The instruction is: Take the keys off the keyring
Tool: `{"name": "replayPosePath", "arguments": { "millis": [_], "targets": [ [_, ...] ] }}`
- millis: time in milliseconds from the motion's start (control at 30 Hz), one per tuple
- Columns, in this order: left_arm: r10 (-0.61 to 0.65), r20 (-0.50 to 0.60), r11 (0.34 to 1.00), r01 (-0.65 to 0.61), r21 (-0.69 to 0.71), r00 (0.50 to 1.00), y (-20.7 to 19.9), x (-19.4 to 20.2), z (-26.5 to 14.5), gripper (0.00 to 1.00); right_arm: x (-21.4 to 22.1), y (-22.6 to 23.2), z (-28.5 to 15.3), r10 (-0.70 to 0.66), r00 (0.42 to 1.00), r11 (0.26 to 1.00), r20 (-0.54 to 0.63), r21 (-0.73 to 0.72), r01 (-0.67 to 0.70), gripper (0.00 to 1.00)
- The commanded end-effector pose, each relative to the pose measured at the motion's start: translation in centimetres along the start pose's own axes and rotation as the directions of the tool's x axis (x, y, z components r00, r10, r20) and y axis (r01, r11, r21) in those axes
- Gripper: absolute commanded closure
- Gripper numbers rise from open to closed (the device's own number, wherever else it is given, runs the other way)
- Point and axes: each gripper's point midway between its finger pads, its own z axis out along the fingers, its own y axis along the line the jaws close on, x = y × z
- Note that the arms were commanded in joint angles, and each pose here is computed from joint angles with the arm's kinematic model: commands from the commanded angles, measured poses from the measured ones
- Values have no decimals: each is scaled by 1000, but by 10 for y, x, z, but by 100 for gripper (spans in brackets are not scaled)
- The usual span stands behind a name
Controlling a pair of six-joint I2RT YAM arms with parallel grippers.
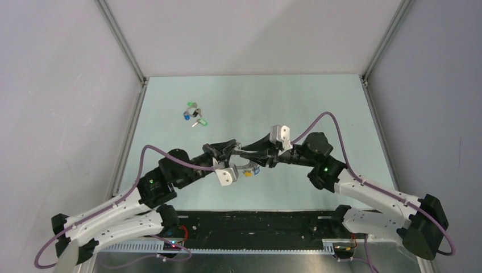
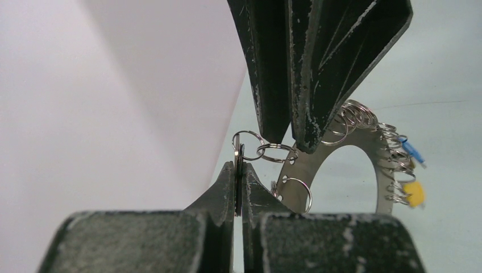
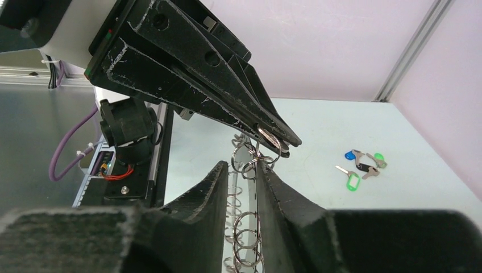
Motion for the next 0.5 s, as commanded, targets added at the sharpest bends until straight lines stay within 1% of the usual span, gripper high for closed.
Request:
{"name": "replayPosePath", "arguments": {
  "millis": [0,67,133,267,367,467],
  "targets": [
    [11,56,998,-8,-66,998,19,-15,-4,100,-35,-10,1,-59,995,998,78,36,57,78],
    [12,58,998,-8,-65,998,19,-15,-4,100,-37,-13,2,-53,995,998,81,49,50,84],
    [11,57,998,-7,-64,998,18,-15,-4,100,-35,-13,5,-43,997,998,70,43,40,85],
    [11,56,998,-7,-62,998,18,-15,-3,100,-34,-12,8,-21,998,999,64,29,20,82],
    [11,52,998,-8,-63,999,18,-14,-3,100,-34,-11,11,-11,998,1000,63,20,10,75],
    [11,52,998,-7,-66,999,18,-14,-3,100,-32,-10,12,4,999,1000,51,10,-4,74]
  ]
}}
